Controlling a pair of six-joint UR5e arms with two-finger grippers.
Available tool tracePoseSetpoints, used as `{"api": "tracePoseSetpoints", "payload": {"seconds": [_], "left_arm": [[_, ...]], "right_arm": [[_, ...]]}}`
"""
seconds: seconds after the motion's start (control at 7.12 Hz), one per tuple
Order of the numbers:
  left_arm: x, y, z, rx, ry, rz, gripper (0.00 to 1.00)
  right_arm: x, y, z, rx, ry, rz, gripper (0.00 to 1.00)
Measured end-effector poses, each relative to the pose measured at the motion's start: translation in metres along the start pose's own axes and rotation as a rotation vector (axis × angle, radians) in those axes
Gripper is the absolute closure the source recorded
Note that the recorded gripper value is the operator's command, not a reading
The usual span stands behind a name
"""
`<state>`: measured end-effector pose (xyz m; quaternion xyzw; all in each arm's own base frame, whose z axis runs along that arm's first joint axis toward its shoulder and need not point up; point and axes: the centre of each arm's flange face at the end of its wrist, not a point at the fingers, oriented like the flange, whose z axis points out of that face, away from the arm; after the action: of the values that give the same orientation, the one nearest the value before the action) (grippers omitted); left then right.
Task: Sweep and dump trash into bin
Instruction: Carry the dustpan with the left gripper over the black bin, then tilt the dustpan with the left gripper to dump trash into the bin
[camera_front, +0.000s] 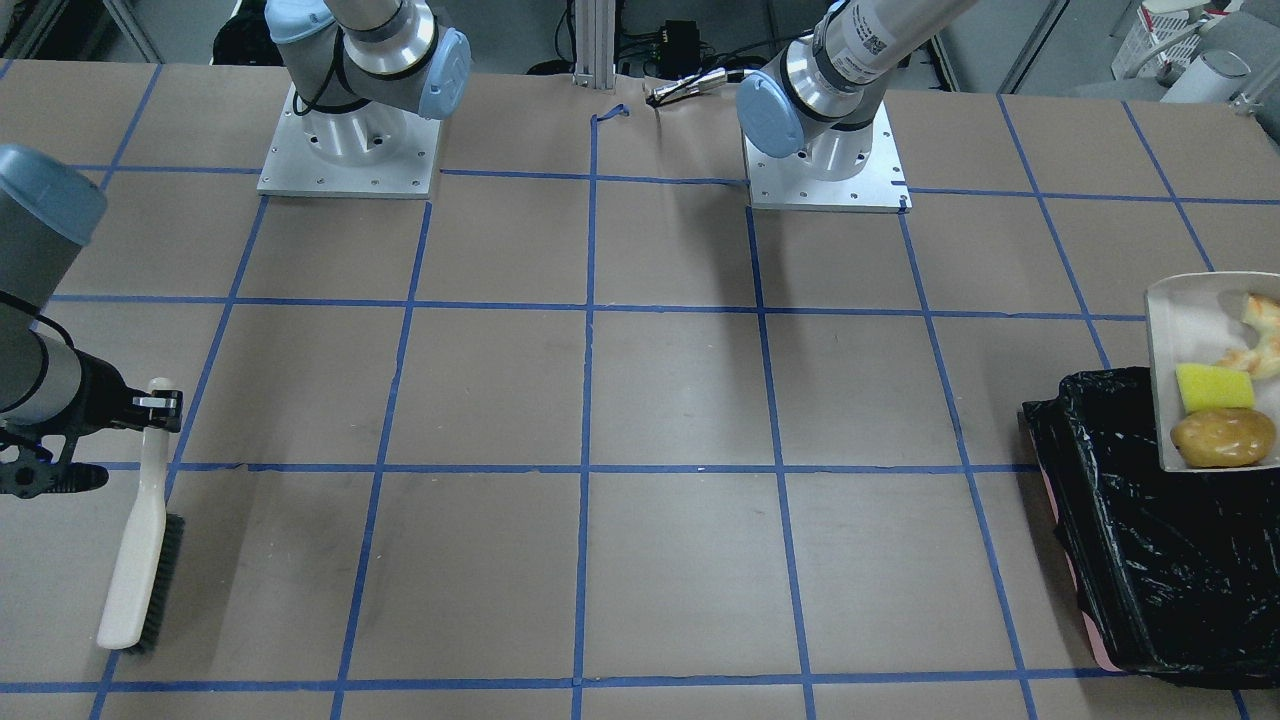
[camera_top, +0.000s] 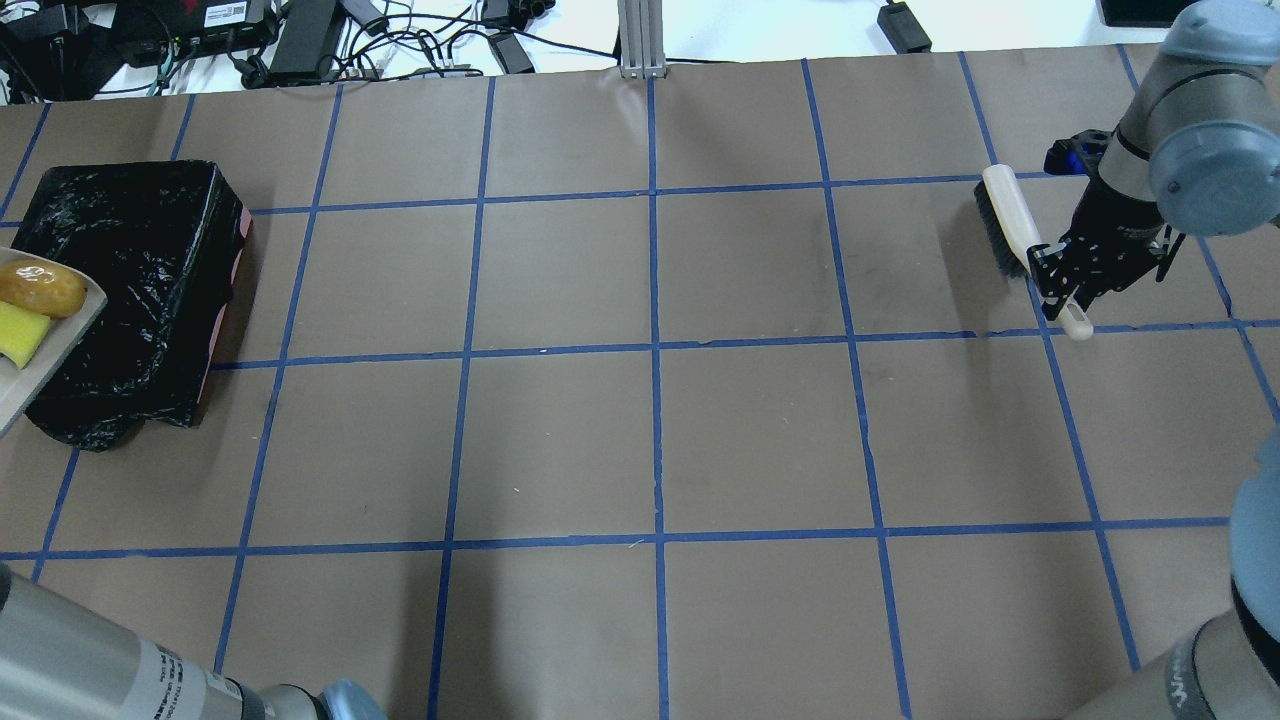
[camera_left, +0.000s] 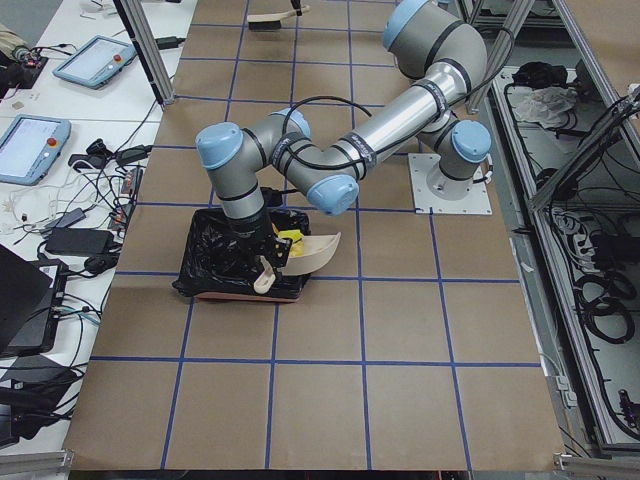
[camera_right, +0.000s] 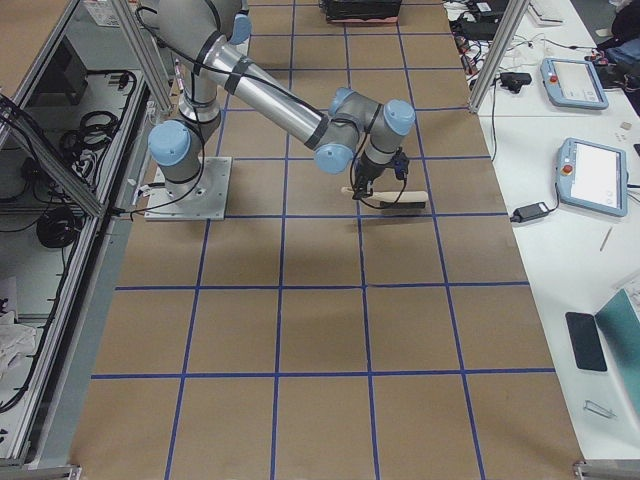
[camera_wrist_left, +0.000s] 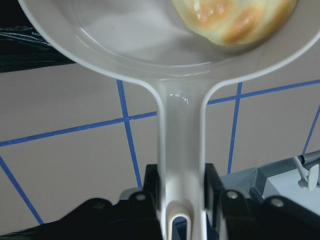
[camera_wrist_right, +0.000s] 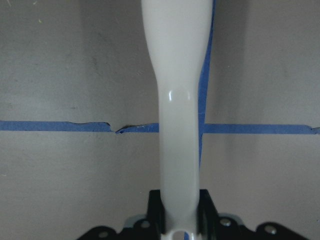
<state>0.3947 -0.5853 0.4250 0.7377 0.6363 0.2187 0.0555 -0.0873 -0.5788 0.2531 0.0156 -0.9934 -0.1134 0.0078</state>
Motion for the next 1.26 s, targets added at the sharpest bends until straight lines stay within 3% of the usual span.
{"api": "tracePoseSetpoints", "payload": {"seconds": [0.56, 0.7, 0.84, 0.98, 1.26], "left_arm": [[-0.013, -0.007, -0.005, -0.057, 0.010, 0.092, 1.00], [-0.015, -0.006, -0.009, -0.092, 0.021, 0.106, 1.00], [-0.020, -0.007, -0.012, -0.126, 0.024, 0.122, 1.00], [-0.024, -0.008, -0.014, -0.149, 0.022, 0.130, 1.00], [-0.033, -0.013, -0.019, -0.187, 0.011, 0.146, 1.00]], "right_arm": [[0.003, -0.002, 0.003, 0.003, 0.002, 0.000, 1.00], [0.003, -0.003, 0.007, -0.003, 0.001, 0.000, 0.96], [0.003, -0.004, 0.009, -0.007, 0.000, 0.002, 0.78], [0.003, -0.004, 0.009, -0.008, 0.000, 0.004, 0.68], [0.004, -0.004, 0.010, -0.011, 0.007, 0.007, 0.63]]}}
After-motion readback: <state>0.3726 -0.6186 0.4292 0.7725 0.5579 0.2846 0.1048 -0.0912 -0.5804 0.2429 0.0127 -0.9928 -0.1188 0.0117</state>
